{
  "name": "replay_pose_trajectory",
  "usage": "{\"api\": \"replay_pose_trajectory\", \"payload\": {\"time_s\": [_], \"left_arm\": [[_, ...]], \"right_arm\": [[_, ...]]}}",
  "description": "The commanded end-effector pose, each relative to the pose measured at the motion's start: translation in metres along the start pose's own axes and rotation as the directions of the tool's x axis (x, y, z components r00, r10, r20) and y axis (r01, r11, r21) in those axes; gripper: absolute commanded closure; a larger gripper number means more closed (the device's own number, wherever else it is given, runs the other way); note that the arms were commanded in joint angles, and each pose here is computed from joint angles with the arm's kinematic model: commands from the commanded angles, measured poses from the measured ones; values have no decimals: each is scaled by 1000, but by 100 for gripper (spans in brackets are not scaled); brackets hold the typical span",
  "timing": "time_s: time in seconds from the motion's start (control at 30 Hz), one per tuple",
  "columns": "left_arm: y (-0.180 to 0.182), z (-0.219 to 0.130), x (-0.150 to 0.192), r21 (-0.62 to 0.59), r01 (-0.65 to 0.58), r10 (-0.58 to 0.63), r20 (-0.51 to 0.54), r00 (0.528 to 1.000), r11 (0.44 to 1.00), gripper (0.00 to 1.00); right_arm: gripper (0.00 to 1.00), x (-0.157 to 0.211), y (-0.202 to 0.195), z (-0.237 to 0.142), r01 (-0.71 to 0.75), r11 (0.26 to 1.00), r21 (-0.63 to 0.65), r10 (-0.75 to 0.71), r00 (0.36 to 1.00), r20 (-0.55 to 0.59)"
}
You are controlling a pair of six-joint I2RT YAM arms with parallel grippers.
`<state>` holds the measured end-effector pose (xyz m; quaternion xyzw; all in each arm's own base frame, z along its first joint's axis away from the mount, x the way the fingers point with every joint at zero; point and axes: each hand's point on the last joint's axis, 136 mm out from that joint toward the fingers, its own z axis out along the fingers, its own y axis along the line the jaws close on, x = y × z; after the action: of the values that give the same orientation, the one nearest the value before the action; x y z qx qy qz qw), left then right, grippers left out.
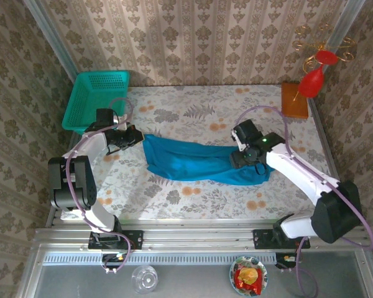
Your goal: Fold the inside-out t-shirt
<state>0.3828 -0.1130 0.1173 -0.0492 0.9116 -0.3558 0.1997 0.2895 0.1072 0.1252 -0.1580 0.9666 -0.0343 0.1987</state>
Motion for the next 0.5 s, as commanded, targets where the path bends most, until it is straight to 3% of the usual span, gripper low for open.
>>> {"api": "replay_pose_trajectory", "payload": {"time_s": [0.0,0.33,0.4,0.47], "left_arm": [[-7,-5,-2,9,-43,43,18,999,999,100],[-10,-8,-4,16,-47,46,28,999,999,100],[-11,-9,-4,20,-45,45,34,998,999,100],[-13,-10,-5,22,-48,47,38,998,999,100]], "right_arm": [[31,-10,-12,12,90,988,124,-90,996,-3],[35,-14,-13,48,200,959,202,-173,975,-143],[42,-18,-16,49,200,954,223,-169,974,-151],[57,-25,-18,45,186,954,237,-157,978,-136]]}}
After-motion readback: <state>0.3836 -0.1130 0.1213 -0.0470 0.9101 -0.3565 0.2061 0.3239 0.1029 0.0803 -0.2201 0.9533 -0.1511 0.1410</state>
